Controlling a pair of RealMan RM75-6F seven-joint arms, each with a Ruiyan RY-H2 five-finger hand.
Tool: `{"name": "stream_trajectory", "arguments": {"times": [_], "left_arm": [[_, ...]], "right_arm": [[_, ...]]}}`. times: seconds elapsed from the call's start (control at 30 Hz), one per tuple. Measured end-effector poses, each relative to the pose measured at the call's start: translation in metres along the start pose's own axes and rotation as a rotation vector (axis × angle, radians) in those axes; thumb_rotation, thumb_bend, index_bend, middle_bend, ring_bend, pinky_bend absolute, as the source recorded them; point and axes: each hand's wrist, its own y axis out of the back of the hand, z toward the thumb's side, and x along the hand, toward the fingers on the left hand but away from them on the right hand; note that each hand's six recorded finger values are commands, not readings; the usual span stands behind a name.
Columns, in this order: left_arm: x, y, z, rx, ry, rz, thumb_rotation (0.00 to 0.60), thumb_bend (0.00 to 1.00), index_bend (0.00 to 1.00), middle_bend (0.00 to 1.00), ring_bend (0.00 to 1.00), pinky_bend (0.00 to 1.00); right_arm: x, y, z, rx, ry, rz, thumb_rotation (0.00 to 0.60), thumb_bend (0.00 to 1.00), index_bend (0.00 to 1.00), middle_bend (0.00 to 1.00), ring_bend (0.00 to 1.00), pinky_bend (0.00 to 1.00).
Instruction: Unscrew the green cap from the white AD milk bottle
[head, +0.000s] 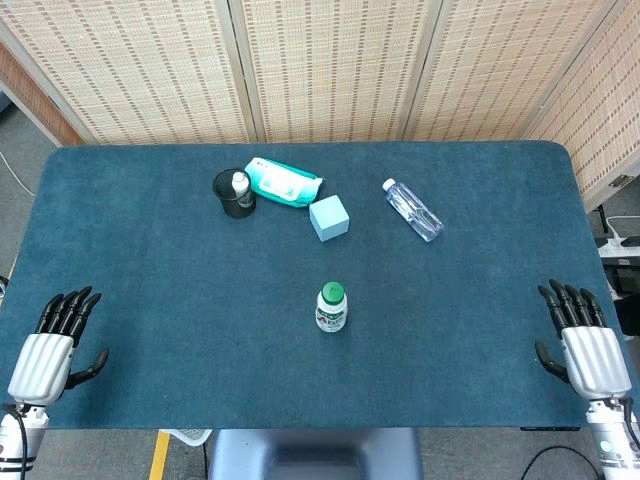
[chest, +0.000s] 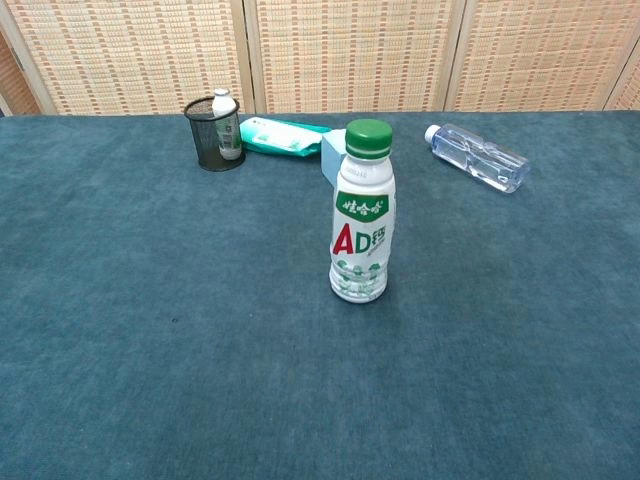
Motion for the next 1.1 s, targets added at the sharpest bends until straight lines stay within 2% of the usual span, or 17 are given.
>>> {"name": "stream_trajectory", "arguments": {"times": [0.17,0.3,0.47,0.53,0.63,0.73,1.0,1.1], "left_arm": [[0.005,-0.003,0.007,-0.062,-0.034,0.008,0.6,0.36,0.0,0.0,0.0,0.04],[0.008,-0.013,0.018,-0.219,-0.078,-0.002,0.6,0.36,0.0,0.0,0.0,0.04],[0.018,-0.031,0.04,-0.582,-0.132,-0.072,0.6,0.37,0.0,0.0,0.0,0.02],[0.026,-0.04,0.053,-0.751,-0.149,-0.128,0.6,0.36,0.0,0.0,0.0,0.02],[0.042,-0.056,0.077,-0.954,-0.174,-0.22,0.6,0.36,0.0,0.0,0.0,0.02],[0.055,-0.068,0.099,-1.072,-0.193,-0.268,0.6,0.35,0.0,0.0,0.0,0.01],[0.095,-0.106,0.164,-1.172,-0.205,-0.385,0.6,0.35,0.0,0.0,0.0,0.01],[0.107,-0.115,0.177,-1.168,-0.206,-0.407,0.6,0.35,0.0,0.0,0.0,0.01]], "right_arm": [[0.001,0.003,-0.001,-0.013,-0.001,-0.007,0.6,0.3,0.0,0.0,0.0,0.0],[0.002,0.009,-0.004,-0.035,-0.002,-0.03,0.6,0.3,0.0,0.0,0.0,0.0],[0.005,0.014,-0.006,-0.045,0.003,-0.041,0.6,0.3,0.0,0.0,0.0,0.0],[0.006,0.015,-0.006,-0.051,0.006,-0.04,0.6,0.3,0.0,0.0,0.0,0.0],[0.007,0.018,-0.007,-0.06,0.009,-0.04,0.6,0.3,0.0,0.0,0.0,0.0],[0.009,0.019,-0.007,-0.068,0.01,-0.038,0.6,0.3,0.0,0.0,0.0,0.0],[0.008,0.018,-0.008,-0.083,0.013,-0.017,0.6,0.3,0.0,0.0,0.0,0.0],[0.007,0.016,-0.008,-0.101,0.019,0.0,0.6,0.3,0.0,0.0,0.0,0.0]]}}
